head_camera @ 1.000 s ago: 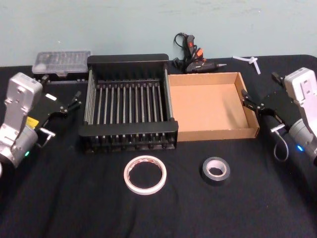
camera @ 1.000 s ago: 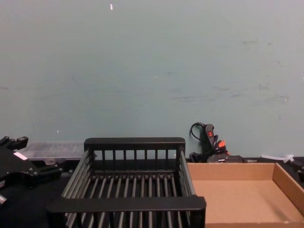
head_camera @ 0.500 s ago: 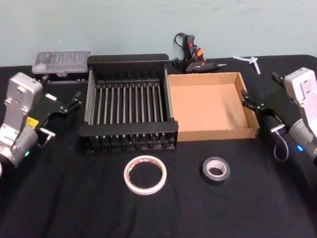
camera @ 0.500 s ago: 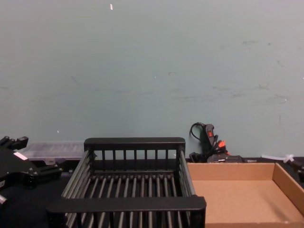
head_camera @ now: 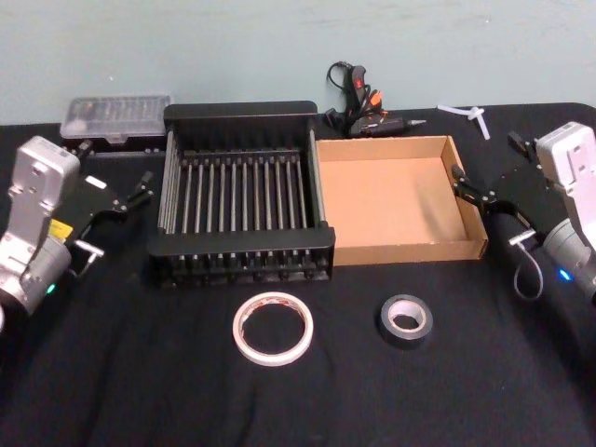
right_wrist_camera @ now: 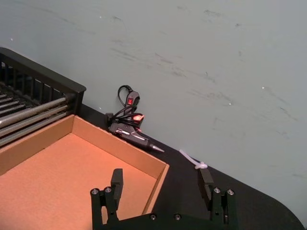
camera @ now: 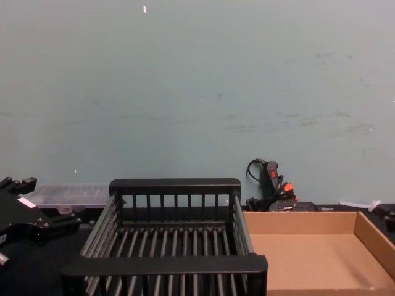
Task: Pick up the white tape and place it into the black box , Pick up the silver tape and place it into the brown box.
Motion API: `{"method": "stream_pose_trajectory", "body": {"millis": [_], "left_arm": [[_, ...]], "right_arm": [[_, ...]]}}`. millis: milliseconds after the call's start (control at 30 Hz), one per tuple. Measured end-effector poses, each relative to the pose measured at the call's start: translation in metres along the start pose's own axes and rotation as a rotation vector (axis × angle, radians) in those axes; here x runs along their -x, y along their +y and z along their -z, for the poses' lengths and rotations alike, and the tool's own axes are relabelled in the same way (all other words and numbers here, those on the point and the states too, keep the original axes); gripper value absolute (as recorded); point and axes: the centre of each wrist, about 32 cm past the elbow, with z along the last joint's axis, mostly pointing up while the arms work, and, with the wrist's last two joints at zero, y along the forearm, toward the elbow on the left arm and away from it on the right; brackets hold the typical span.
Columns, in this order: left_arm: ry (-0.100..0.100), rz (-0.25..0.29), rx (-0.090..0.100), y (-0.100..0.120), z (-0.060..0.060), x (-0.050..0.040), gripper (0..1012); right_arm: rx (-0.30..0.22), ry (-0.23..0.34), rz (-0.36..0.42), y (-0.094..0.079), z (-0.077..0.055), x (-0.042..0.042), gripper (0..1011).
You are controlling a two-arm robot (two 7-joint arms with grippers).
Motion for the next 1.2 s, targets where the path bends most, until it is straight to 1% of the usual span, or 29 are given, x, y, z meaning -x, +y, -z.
{"method": "stream_pose_trajectory", "body": {"millis": [267,500,567,600,800,1000,1033,1200], "left_arm": [[0.000,0.000,0.000,0.000,0.000,0.0000,1001],[0.000,0.000,0.000,0.000,0.000,0.0000,1001],[0.000,0.000,0.000,0.000,0.000,0.0000,1000],[0.000,0.000,0.000,0.000,0.000,0.0000,1002],[0.000,0.000,0.000,0.000,0.000,0.0000,1001],[0.000,0.000,0.000,0.000,0.000,0.0000,1001],[0.000,0.000,0.000,0.000,0.000,0.0000,1001],[0.000,0.000,0.000,0.000,0.000,0.0000,1001]], "right_arm": [[0.017,0.053,-0.037,-0.004,-0.008,0.0006,1002],[0.059,0.137,-0.082,-0.013,-0.023,0.0012,1000],[0.068,0.151,-0.096,-0.017,-0.028,0.0019,1000],[0.068,0.151,-0.096,-0.017,-0.028,0.0019,1000],[0.101,0.178,-0.151,-0.030,-0.041,0.0074,1000],[0.132,0.200,-0.202,-0.039,-0.047,0.0125,1000],[0.147,0.207,-0.220,-0.041,-0.048,0.0141,1000],[0.190,0.225,-0.264,-0.050,-0.053,0.0183,1000]]}}
